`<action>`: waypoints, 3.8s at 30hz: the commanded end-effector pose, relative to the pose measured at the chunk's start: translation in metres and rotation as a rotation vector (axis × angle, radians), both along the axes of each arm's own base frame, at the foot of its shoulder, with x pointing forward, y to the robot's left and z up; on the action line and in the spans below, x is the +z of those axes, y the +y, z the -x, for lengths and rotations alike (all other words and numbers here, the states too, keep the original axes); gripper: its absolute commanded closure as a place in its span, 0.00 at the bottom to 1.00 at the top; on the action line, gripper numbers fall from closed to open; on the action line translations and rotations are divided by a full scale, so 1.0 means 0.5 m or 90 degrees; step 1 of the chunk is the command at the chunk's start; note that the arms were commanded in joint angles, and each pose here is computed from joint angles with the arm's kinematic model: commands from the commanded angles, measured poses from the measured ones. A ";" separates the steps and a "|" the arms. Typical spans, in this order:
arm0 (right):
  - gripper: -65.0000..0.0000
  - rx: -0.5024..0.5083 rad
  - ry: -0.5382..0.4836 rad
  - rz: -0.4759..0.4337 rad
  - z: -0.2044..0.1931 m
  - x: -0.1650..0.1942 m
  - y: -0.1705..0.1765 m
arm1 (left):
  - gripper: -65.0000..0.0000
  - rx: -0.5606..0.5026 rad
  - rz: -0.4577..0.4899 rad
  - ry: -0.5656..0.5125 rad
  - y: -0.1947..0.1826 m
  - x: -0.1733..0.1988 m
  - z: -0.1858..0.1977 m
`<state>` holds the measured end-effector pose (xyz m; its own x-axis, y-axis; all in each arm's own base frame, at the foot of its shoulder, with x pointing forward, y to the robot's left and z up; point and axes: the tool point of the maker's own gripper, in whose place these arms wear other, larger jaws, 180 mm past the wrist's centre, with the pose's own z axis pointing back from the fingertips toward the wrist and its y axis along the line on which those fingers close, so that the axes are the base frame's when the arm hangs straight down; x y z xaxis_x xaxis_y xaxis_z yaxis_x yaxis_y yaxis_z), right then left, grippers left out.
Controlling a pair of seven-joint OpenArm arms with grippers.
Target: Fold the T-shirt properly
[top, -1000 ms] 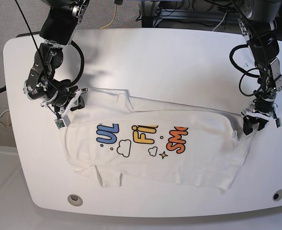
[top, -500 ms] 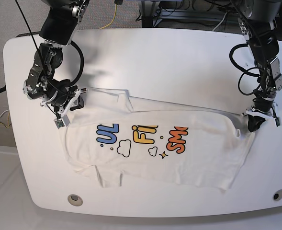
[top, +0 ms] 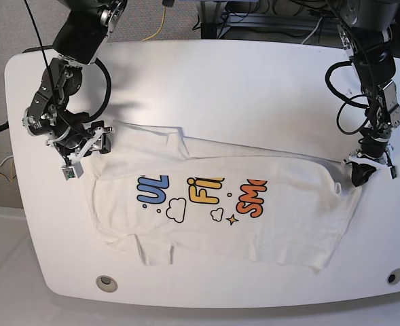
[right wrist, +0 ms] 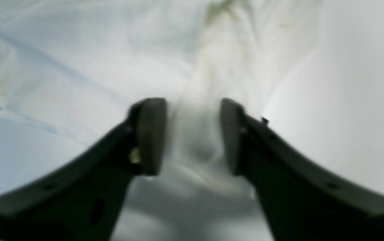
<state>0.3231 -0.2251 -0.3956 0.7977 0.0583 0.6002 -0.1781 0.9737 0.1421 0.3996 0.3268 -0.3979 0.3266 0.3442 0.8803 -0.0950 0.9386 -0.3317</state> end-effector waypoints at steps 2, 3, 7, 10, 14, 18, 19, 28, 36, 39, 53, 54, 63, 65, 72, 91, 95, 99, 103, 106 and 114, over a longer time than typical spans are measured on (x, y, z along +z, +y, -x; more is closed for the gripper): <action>0.26 0.002 -0.042 -0.001 -0.028 0.035 -0.003 | 0.92 0.005 -0.006 -0.044 0.017 0.045 -0.021; 0.22 0.002 -0.042 -0.001 -0.028 0.035 -0.003 | 0.92 0.005 -0.006 -0.044 0.017 0.045 -0.021; 0.14 0.002 -0.043 -0.001 -0.028 0.036 -0.003 | 0.92 0.005 -0.006 -0.043 0.017 0.045 -0.021; 0.15 0.002 -0.044 -0.001 -0.029 0.037 -0.003 | 0.92 0.005 -0.006 -0.043 0.017 0.045 -0.021; 0.15 -0.011 -0.049 -0.001 -0.029 0.040 -0.015 | 0.92 0.004 -0.007 -0.043 0.017 0.044 -0.021; 0.14 -0.054 -0.053 -0.008 -0.020 0.042 -0.050 | 0.92 0.004 -0.007 -0.043 0.017 0.044 -0.021; 0.14 -0.063 -0.055 -0.009 -0.017 0.043 -0.059 | 0.92 0.004 -0.007 -0.042 0.017 0.043 -0.020; 0.14 -0.073 -0.054 -0.005 -0.013 0.042 -0.070 | 0.92 0.004 -0.007 -0.042 0.017 0.043 -0.020; 0.14 -0.074 -0.047 -0.008 -0.007 0.033 -0.067 | 0.92 0.004 -0.007 -0.042 0.017 0.043 -0.020; 0.14 -0.076 -0.050 -0.010 -0.005 0.031 -0.067 | 0.92 0.004 -0.007 -0.040 0.017 0.041 -0.019; 0.15 -0.090 -0.025 -0.067 0.013 -0.034 -0.047 | 0.92 0.004 -0.007 -0.028 0.017 0.027 -0.005; 0.15 -0.090 -0.026 -0.069 0.012 -0.035 -0.046 | 0.92 0.004 -0.007 -0.027 0.017 0.025 -0.004; 0.23 -0.090 -0.027 -0.071 0.012 -0.038 -0.044 | 0.92 0.004 -0.006 -0.020 0.017 0.016 0.006; 0.34 -0.090 -0.027 -0.071 0.012 -0.038 -0.044 | 0.92 0.004 -0.006 -0.020 0.017 0.016 0.006; 0.84 -0.088 -0.025 -0.083 0.012 -0.043 -0.025 | 0.92 0.004 -0.006 -0.017 0.017 0.012 0.010; 0.85 -0.086 -0.022 -0.077 0.013 -0.044 -0.028 | 0.92 -0.007 -0.001 0.084 0.010 -0.083 0.106; 0.85 -0.087 -0.022 -0.065 0.015 -0.040 -0.045 | 0.92 -0.012 -0.011 0.092 0.011 -0.089 0.128; 0.85 -0.088 -0.018 -0.063 0.020 -0.044 -0.047 | 0.92 -0.022 -0.021 0.105 0.002 -0.103 0.166; 0.85 -0.088 -0.008 -0.061 0.034 -0.054 -0.048 | 0.92 -0.035 -0.019 0.112 -0.026 -0.116 0.196; 0.85 -0.089 -0.001 -0.055 0.044 -0.059 -0.056 | 0.92 -0.043 -0.029 0.115 -0.032 -0.117 0.218; 0.85 -0.091 0.009 -0.045 0.060 -0.065 -0.069 | 0.92 -0.065 -0.029 0.127 -0.072 -0.126 0.261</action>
<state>0.2975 -0.2497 -0.4276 0.7819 -0.1269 0.6104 -0.0395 0.9670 0.2516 0.2946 0.3003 -0.4277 0.3560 0.3285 0.8748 -0.0647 0.9426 -0.3276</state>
